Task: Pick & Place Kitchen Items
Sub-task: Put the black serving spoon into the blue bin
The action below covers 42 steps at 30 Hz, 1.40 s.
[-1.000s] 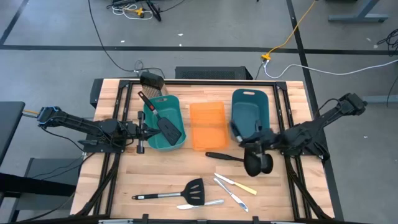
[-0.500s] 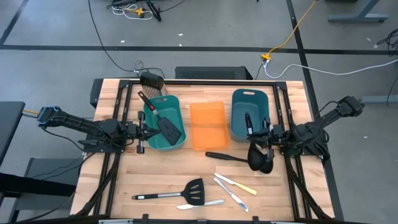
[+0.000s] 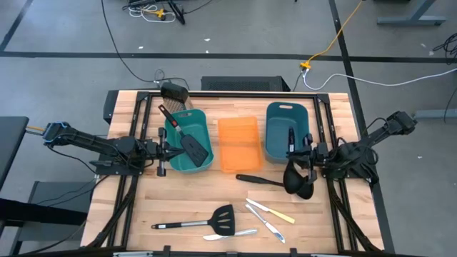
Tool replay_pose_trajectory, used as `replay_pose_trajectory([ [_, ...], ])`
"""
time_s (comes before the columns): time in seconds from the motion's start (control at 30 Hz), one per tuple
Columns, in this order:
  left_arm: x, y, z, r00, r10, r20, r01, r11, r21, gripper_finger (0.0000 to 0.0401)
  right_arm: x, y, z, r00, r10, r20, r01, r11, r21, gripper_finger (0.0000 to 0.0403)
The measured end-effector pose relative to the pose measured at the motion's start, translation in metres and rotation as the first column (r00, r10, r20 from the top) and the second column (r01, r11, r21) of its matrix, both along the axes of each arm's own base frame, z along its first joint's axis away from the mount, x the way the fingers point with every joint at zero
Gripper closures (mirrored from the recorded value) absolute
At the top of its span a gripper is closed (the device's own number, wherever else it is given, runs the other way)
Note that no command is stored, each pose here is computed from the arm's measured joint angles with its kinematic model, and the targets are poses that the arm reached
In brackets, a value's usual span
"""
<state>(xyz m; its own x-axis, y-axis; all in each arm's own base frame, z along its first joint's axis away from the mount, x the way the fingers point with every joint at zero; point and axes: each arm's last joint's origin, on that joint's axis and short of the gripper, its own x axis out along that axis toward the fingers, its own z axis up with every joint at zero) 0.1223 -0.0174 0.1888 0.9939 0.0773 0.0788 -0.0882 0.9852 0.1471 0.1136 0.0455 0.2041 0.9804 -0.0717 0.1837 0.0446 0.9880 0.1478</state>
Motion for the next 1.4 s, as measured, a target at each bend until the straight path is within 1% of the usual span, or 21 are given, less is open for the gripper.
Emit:
replay_pose_trajectory([
  [0.1, 0.0, 0.0, 0.0, 1.0, 0.0, -0.001, 0.0, 1.0, 0.0, 0.0394, 0.0, 0.0, 0.016, 0.999, -0.024, 0.036, 0.026, 0.999, -0.044, 0.0358],
  [0.17, 0.0, 0.0, 0.0, 1.0, 0.0, 0.0, 0.0, 1.0, 0.0, 0.0394, 0.001, -0.001, 0.032, 0.996, -0.083, 0.019, 0.085, 0.993, -0.085, 0.0358],
  [0.23, 0.0, 0.0, 0.0, 1.0, 0.0, -0.001, 0.0, 1.0, 0.0, 0.0394, 0.001, -0.005, 0.054, 0.985, -0.168, -0.029, 0.162, 0.976, -0.142, 0.0358],
  [0.37, 0.0, 0.0, -0.001, 1.0, 0.0, -0.007, 0.0, 1.0, -0.001, 0.0394, -0.009, -0.015, 0.106, 0.967, -0.231, -0.103, 0.206, 0.956, -0.208, 0.0358],
  [0.4, 0.0, 0.0, -0.001, 1.0, 0.0, -0.007, 0.0, 1.0, -0.001, 0.0394, -0.013, -0.018, 0.118, 0.958, -0.263, -0.118, 0.233, 0.947, -0.219, 0.0358],
  [0.47, 0.0, 0.0, -0.001, 1.0, 0.0, -0.006, 0.0, 1.0, 0.0, 0.0394, -0.021, -0.026, 0.137, 0.914, -0.368, -0.17, 0.319, 0.912, -0.256, 0.0358],
  [0.57, 0.0, 0.0, -0.001, 1.0, 0.0, -0.006, 0.0, 1.0, 0.0, 0.0394, -0.031, -0.036, 0.153, 0.83, -0.494, -0.258, 0.413, 0.856, -0.311, 0.0358],
  [0.6, 0.0, 0.0, -0.001, 1.0, 0.0, -0.006, 0.0, 1.0, 0.0, 0.0394, -0.033, -0.038, 0.158, 0.806, -0.521, -0.28, 0.431, 0.842, -0.323, 0.0358],
  [0.7, 0.0, 0.0, -0.001, 1.0, 0.001, -0.006, -0.001, 1.0, 0.001, 0.0394, -0.035, -0.042, 0.168, 0.76, -0.566, -0.319, 0.468, 0.817, -0.336, 0.0358],
  [0.83, 0.0, 0.0, -0.001, 1.0, 0.002, -0.007, -0.002, 1.0, 0.007, 0.0394, -0.026, -0.046, 0.172, 0.676, -0.654, -0.34, 0.525, 0.751, -0.401, 0.0358],
  [0.9, 0.0, 0.0, -0.001, 1.0, 0.002, -0.007, -0.002, 1.0, 0.007, 0.0394, -0.02, -0.048, 0.171, 0.643, -0.68, -0.353, 0.537, 0.729, -0.426, 0.0358],
  [1.03, 0.0, 0.0, -0.001, 1.0, 0.002, -0.007, -0.002, 1.0, 0.007, 0.0394, -0.005, -0.053, 0.168, 0.639, -0.661, -0.393, 0.52, 0.748, -0.413, 0.0358],
  [1.13, 0.0, 0.0, -0.001, 1.0, 0.002, -0.007, -0.002, 1.0, 0.007, 0.0394, 0.009, -0.058, 0.164, 0.606, -0.671, -0.427, 0.52, 0.741, -0.425, 0.0358],
  [1.17, 0.0, 0.0, -0.001, 1.0, 0.002, -0.007, -0.002, 1.0, 0.007, 0.0394, 0.014, -0.061, 0.161, 0.597, -0.667, -0.446, 0.509, 0.745, -0.431, 0.0358],
  [1.27, 0.0, 0.0, -0.001, 1.0, 0.002, -0.008, -0.002, 1.0, 0.007, 0.0394, 0.031, -0.068, 0.154, 0.586, -0.631, -0.508, 0.466, 0.776, -0.425, 0.0358],
  [1.37, 0.0, 0.0, -0.001, 1.0, 0.002, -0.009, -0.002, 1.0, 0.007, 0.0394, 0.047, -0.077, 0.146, 0.59, -0.584, -0.557, 0.417, 0.812, -0.409, 0.0358],
  [1.4, 0.0, 0.0, -0.001, 1.0, 0.002, -0.01, -0.002, 1.0, 0.007, 0.0394, 0.051, -0.081, 0.143, 0.6, -0.571, -0.561, 0.408, 0.821, -0.399, 0.0358],
])
